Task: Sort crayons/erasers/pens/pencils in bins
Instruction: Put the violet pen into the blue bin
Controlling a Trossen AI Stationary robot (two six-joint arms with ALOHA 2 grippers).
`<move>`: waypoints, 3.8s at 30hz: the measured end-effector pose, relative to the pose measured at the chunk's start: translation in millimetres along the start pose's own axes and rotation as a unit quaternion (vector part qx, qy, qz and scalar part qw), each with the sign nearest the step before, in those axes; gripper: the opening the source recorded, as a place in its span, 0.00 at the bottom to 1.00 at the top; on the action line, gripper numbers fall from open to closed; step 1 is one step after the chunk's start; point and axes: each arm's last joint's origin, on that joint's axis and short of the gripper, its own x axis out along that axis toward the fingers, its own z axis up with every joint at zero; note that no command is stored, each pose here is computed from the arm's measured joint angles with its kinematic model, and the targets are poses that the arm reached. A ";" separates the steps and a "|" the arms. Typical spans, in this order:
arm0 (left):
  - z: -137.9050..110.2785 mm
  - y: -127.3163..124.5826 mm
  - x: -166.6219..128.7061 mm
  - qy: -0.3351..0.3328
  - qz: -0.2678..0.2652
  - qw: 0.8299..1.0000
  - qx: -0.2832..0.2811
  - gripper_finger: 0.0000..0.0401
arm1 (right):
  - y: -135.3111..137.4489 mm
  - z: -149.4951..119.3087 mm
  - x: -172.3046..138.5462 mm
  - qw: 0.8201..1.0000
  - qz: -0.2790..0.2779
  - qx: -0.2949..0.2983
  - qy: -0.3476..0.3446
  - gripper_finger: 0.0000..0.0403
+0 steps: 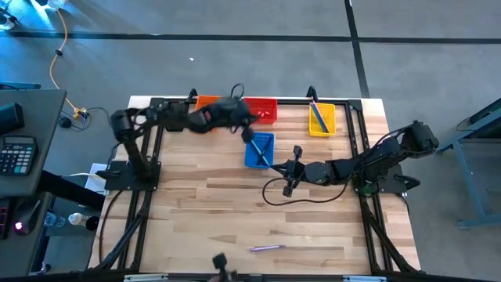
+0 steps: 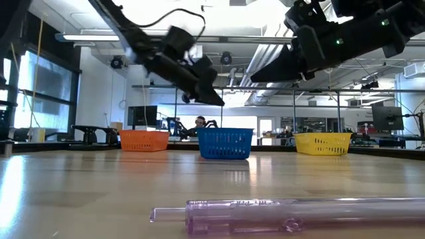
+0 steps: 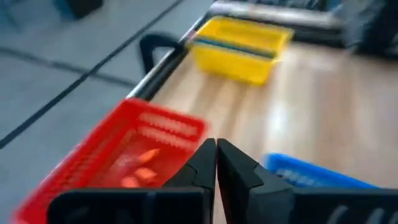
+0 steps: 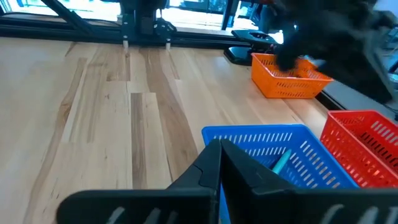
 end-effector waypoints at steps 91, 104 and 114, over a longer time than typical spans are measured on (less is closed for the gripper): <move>-129.6 -88.5 -169.5 -0.225 -0.109 0.968 0.022 0.00 | 228.5 19.9 40.8 0.836 0.153 -0.093 0.519 0.02; -129.7 -88.7 -169.5 -0.225 -0.111 0.968 0.026 0.00 | 129.5 97.2 45.3 0.826 0.129 -0.291 0.465 0.03; -129.7 -87.3 -169.1 -0.225 -0.102 0.968 0.033 0.00 | 28.3 105.8 97.1 0.714 0.143 -0.493 0.476 0.04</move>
